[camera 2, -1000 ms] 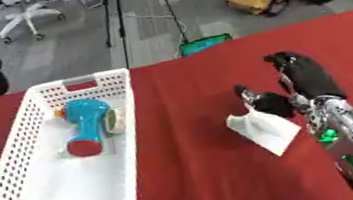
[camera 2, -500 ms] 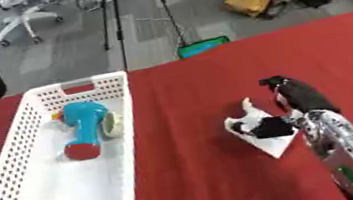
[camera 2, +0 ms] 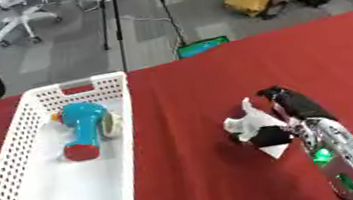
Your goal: Pick up objects on the table and place them in the box.
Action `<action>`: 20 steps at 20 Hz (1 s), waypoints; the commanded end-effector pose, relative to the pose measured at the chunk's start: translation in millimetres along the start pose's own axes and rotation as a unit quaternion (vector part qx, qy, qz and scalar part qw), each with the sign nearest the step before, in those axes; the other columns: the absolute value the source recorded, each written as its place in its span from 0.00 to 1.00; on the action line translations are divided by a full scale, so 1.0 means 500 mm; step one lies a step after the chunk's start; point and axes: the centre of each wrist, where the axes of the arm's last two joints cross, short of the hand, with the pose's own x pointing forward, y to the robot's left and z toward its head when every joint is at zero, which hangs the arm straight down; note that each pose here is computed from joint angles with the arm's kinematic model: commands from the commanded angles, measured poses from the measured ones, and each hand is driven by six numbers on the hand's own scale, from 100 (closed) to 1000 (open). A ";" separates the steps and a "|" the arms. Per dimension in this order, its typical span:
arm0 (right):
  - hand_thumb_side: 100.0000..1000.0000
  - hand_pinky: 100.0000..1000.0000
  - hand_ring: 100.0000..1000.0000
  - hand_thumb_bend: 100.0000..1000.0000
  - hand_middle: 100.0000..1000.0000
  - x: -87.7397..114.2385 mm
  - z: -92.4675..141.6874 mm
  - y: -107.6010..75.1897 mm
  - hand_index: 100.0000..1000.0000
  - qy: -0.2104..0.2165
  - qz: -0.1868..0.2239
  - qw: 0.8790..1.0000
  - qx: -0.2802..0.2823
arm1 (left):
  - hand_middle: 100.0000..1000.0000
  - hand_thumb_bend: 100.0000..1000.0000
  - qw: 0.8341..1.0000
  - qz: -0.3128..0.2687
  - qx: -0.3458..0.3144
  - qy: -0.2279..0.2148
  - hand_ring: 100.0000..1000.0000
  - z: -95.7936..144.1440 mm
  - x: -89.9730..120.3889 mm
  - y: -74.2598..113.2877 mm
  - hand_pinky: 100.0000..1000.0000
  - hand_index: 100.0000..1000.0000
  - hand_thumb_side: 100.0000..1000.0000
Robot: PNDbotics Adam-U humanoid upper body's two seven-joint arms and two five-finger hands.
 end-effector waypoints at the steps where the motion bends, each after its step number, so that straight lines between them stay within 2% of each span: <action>1: 0.62 1.00 1.00 0.68 0.92 0.005 -0.004 -0.013 0.96 -0.003 0.000 1.000 -0.008 | 0.91 0.00 1.000 -0.004 -0.010 -0.006 0.88 -0.009 0.008 0.000 0.94 0.95 0.97; 20: 0.63 1.00 1.00 0.58 0.90 -0.012 -0.026 0.009 0.92 0.039 -0.005 0.999 -0.016 | 0.91 0.00 1.000 0.003 -0.014 -0.006 0.88 -0.010 0.005 -0.004 0.94 0.95 0.96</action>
